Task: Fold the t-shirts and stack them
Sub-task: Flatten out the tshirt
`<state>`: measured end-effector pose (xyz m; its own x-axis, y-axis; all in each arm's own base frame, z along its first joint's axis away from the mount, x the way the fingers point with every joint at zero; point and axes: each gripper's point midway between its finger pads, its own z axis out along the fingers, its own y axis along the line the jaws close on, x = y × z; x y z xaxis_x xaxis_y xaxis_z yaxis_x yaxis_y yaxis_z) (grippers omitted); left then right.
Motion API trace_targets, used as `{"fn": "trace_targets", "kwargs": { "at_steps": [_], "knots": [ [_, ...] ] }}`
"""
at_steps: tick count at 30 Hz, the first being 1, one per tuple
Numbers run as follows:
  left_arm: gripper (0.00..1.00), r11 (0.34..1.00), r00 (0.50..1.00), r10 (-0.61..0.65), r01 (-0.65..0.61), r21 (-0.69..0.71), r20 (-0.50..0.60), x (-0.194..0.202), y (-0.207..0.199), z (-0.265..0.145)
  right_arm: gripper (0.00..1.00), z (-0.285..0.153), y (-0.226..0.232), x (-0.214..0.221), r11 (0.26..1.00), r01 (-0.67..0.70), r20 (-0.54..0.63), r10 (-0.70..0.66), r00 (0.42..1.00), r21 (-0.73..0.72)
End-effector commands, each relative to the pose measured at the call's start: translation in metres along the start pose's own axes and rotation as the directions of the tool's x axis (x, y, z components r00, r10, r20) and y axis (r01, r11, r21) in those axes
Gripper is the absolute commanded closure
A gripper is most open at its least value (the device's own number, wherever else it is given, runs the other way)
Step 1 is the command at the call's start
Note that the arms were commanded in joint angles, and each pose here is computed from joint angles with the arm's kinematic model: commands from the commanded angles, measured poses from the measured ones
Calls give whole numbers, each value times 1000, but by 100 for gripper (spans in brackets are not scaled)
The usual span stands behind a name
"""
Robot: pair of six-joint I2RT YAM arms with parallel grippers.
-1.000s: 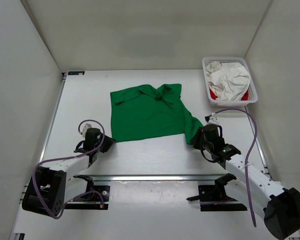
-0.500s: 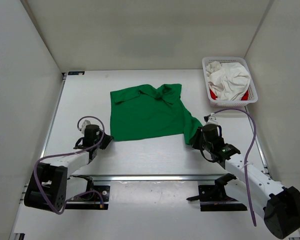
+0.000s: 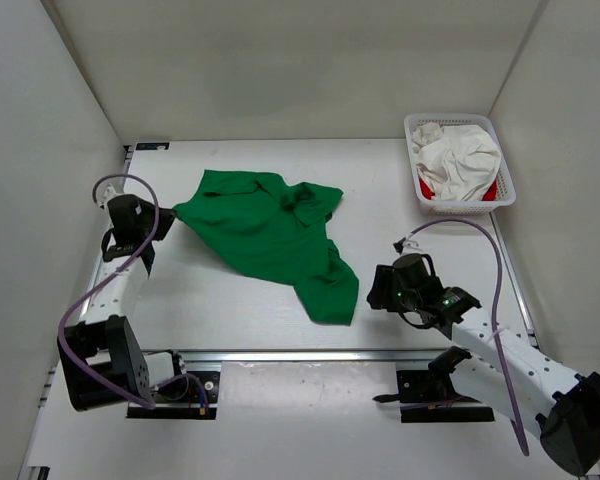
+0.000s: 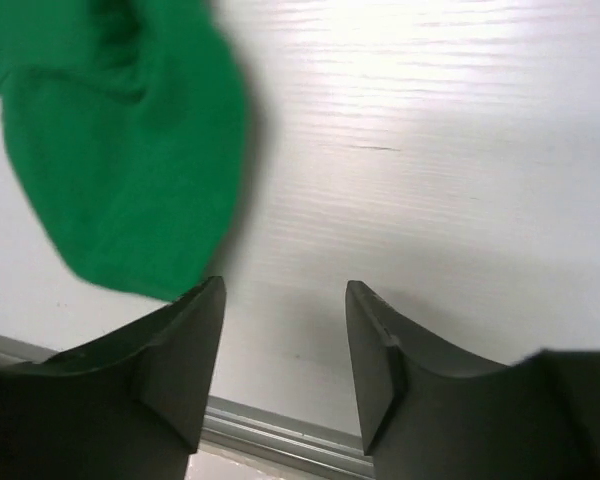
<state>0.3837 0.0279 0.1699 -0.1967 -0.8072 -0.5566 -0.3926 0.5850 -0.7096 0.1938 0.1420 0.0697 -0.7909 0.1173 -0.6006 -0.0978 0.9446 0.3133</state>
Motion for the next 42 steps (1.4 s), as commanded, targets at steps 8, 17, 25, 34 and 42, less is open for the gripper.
{"fn": "trace_targets", "kwargs": {
  "at_steps": [8, 17, 25, 34, 42],
  "knots": [
    [100, 997, 985, 50, -39, 67, -167, 51, -11, 4, 58, 18, 16, -14, 982, -69, -17, 68, 998, -176],
    [100, 971, 946, 238, -223, 87, -222, 103, -2, -22, 57, 19, 44, 28, 935, -142, -95, 118, 989, -325],
    [100, 965, 926, 255, -224, 139, -278, 129, 1, -33, 57, 17, 52, 45, 880, -145, -112, 105, 988, -452],
    [100, 962, 924, 263, -229, 150, -278, 134, 0, -35, 61, 22, 58, 59, 867, -105, -125, 50, 991, -488],
    [100, 959, 921, 273, -236, 157, -278, 136, 0, -37, 65, 29, 55, 69, 877, -96, -120, 44, 992, -471]
  ]
}}
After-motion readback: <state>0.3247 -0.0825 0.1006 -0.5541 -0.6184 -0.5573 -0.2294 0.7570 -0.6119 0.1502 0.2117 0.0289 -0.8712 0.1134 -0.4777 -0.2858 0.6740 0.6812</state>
